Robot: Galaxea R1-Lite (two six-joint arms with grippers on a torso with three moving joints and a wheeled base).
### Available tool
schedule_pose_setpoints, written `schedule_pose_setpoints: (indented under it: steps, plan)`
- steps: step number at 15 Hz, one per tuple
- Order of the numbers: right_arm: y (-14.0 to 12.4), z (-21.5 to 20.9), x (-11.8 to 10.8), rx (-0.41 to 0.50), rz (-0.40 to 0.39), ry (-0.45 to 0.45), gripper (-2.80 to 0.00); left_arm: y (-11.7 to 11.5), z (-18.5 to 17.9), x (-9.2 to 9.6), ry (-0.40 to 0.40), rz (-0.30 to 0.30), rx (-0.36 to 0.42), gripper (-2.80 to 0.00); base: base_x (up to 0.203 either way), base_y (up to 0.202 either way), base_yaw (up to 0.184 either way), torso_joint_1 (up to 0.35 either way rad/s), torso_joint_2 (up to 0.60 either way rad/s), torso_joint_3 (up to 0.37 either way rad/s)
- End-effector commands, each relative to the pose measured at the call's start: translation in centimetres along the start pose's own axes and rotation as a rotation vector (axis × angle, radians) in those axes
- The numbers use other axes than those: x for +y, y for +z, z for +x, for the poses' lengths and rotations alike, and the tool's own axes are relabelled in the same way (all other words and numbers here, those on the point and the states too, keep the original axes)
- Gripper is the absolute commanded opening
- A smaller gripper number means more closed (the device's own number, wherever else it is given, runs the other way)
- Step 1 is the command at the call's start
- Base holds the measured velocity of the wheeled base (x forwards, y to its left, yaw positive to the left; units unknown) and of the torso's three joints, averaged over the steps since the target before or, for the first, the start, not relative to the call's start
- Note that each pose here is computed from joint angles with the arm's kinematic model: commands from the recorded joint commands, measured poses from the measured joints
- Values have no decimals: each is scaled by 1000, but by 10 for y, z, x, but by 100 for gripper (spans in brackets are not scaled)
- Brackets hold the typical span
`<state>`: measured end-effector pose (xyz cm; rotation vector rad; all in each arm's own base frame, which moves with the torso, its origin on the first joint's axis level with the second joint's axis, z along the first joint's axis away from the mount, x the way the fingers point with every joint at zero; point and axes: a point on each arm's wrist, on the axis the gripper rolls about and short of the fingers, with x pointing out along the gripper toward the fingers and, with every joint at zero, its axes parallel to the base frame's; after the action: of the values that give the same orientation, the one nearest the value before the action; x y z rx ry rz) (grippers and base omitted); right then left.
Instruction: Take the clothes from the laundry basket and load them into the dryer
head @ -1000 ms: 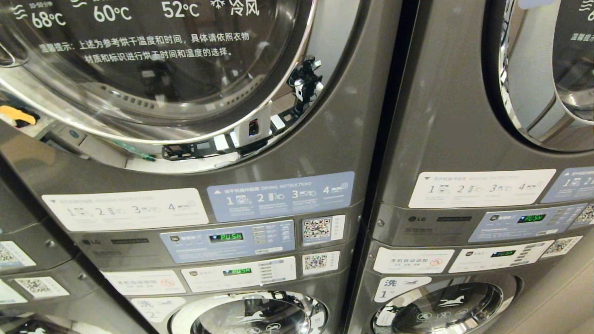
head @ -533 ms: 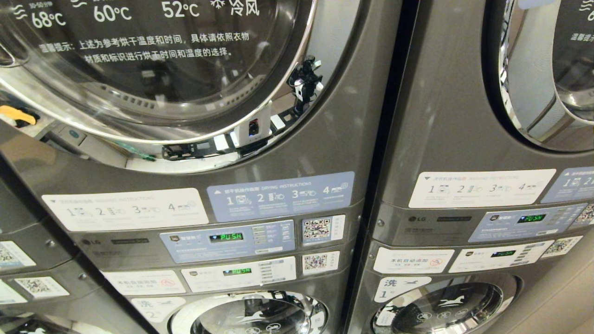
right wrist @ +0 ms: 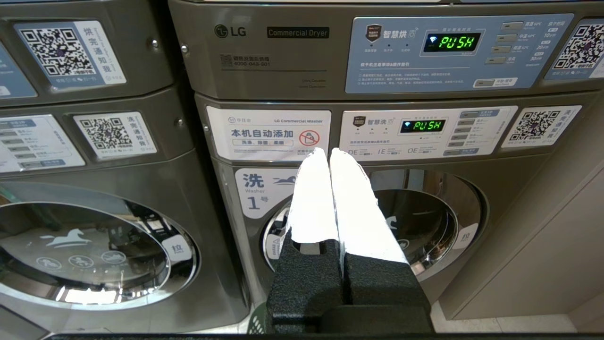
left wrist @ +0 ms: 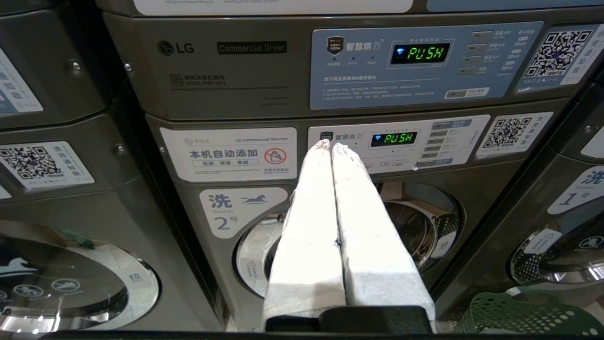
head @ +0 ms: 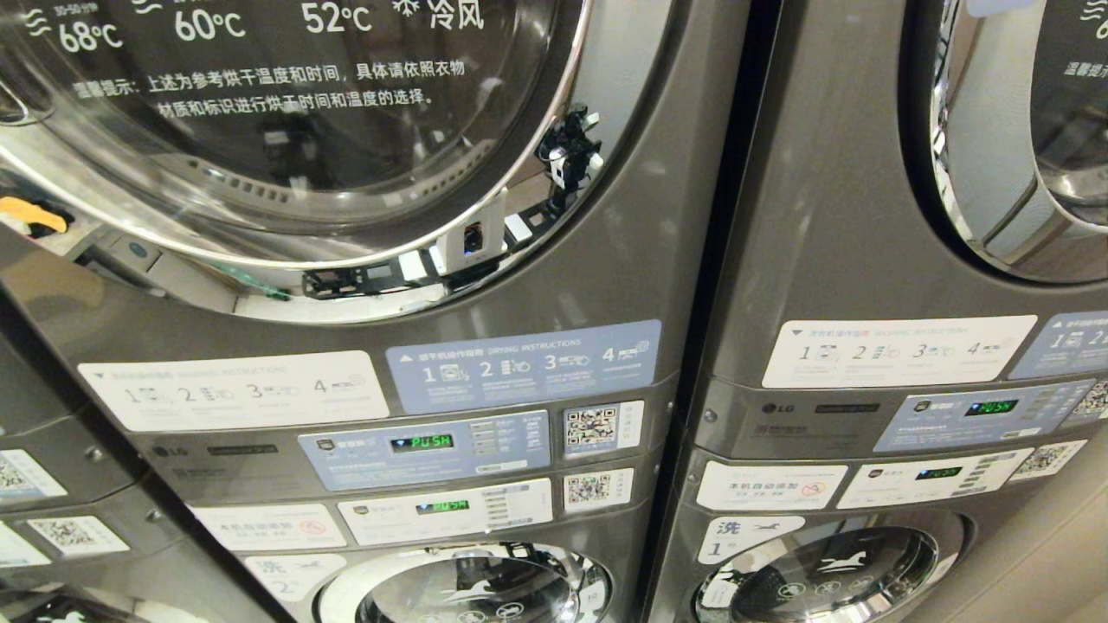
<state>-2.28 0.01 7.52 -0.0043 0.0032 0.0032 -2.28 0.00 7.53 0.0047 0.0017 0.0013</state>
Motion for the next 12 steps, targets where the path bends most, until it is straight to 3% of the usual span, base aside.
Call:
schedule_pose_setpoints:
  steps: [1,12]
  plan:
    - [0,0,0,1,0,0,-280,0,0,0,1,0,1,-280,0,0,0,0,0,0]
    - [0,0,0,0,0,0,-280,0,0,0,0,0,1,-280,0,0,0,0,0,0]
